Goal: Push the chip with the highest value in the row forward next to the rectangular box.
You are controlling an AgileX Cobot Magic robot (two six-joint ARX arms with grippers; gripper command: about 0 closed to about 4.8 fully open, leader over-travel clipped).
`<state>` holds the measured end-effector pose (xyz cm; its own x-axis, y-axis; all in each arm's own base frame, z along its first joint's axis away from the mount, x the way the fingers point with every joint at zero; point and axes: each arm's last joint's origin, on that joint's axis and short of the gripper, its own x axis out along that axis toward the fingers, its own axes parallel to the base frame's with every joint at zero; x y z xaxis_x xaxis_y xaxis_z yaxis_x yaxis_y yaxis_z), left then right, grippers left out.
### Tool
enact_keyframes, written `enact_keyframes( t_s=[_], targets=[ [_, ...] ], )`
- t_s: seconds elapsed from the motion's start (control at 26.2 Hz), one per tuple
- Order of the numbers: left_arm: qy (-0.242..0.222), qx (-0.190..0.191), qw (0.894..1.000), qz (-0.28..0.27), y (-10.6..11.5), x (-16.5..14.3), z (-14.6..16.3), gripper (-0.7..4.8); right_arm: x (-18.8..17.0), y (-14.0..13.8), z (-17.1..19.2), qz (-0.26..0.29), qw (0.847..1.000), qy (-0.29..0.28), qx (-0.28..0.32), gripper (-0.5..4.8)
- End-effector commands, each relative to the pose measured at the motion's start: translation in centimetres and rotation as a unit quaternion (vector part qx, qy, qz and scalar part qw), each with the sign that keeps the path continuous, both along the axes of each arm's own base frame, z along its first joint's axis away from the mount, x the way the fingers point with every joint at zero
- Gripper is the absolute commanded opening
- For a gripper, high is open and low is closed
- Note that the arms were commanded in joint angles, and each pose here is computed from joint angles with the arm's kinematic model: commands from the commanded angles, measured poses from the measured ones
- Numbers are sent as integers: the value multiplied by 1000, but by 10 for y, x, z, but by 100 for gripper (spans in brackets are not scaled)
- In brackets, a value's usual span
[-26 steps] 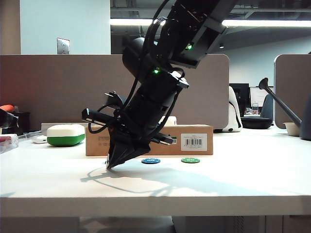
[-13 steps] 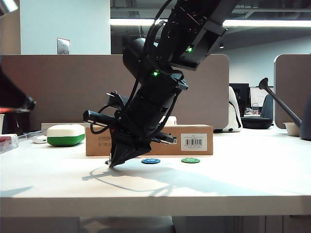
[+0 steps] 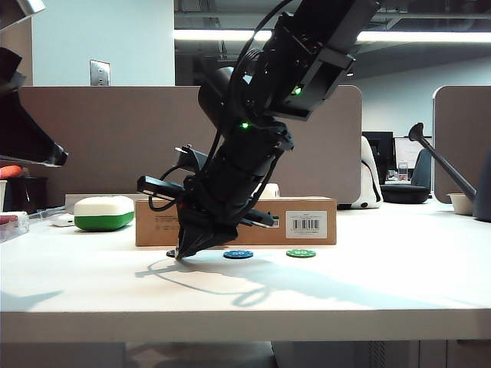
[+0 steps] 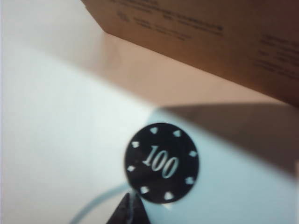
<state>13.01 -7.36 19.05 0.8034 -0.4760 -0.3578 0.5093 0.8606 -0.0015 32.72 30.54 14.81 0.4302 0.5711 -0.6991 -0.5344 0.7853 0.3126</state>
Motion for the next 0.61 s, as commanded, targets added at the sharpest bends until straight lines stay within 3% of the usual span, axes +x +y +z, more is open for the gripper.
enact_keyframes(
  t_s=[0.04,0.61],
  targets=[
    [-8,-5,1000,0,0,1,3,-5,-4,4,-3,1,1000,16,-2,-9],
    [-9,-5,1000,0,0,1,3,-5,7,10,-22,-32,999,23,-31,-9]
  ],
)
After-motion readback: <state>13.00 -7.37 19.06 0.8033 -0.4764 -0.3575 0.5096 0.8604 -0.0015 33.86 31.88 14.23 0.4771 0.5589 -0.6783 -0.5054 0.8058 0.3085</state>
